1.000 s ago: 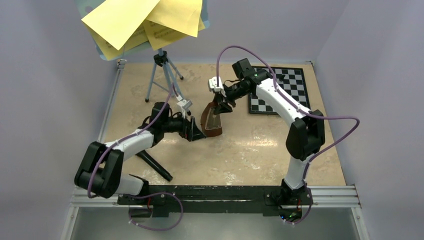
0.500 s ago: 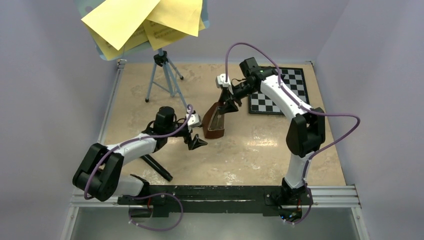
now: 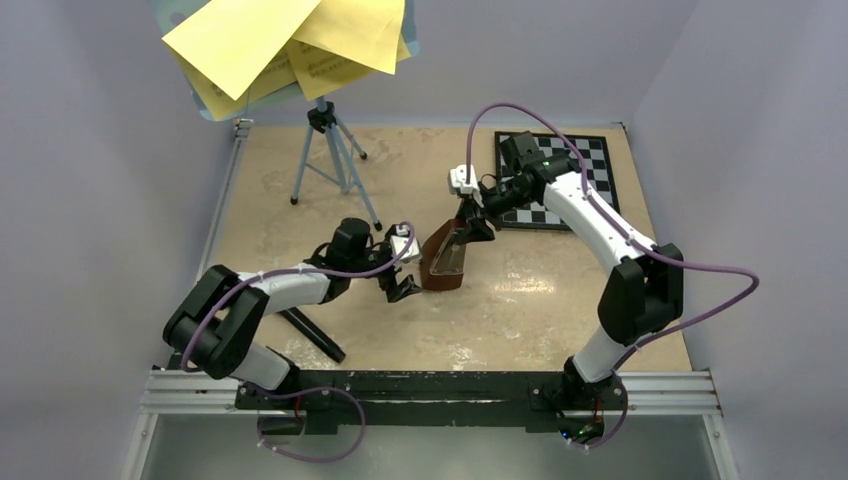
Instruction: Pack up the instrument practice props
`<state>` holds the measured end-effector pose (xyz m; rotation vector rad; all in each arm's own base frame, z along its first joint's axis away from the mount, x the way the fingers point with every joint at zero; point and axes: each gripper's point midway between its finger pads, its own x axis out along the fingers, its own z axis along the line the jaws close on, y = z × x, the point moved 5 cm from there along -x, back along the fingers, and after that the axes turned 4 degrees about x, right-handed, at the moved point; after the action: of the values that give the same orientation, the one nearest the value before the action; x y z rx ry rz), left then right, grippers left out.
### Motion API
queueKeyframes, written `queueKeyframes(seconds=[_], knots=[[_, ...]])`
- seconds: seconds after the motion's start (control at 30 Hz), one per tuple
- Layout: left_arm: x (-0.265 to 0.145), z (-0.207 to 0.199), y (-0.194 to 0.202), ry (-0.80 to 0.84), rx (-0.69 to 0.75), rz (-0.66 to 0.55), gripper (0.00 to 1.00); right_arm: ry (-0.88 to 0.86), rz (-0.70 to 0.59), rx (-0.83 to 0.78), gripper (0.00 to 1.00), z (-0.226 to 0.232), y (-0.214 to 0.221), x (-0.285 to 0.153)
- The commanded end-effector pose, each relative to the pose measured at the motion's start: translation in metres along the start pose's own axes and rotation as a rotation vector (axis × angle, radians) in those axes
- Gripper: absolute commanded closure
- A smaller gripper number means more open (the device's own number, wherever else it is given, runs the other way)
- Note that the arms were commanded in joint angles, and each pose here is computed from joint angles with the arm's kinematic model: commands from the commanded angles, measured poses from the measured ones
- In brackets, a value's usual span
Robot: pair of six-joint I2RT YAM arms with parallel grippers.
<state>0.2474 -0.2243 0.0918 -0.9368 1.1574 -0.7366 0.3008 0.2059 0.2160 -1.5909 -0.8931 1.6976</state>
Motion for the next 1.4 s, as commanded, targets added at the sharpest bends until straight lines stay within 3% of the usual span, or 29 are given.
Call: queueKeyframes(seconds=[0.0,0.43,0.6,1.1,1.37], knots=[[0.01,0.026,-0.015,-0.085,0.096,-0.023,0.03,-0.004,0.112,0.032,1.0,0.009,0.03,-0.003],[0.03,-0.005,-0.01,0.118,0.137,-0.002,0.01,0.014,0.124,0.083,1.0,0.006,0.053,-0.01],[0.039,-0.003,-0.001,0.093,0.119,0.047,0.03,0.021,0.107,0.091,1.0,0.006,0.05,-0.01],[0.047,0.008,0.009,-0.057,0.041,0.149,0.24,0.057,0.088,0.114,1.0,0.006,0.046,-0.008],[0.048,0.01,0.0,-0.069,0.032,0.128,0.36,0.057,0.098,0.117,1.0,0.006,0.047,-0.006]])
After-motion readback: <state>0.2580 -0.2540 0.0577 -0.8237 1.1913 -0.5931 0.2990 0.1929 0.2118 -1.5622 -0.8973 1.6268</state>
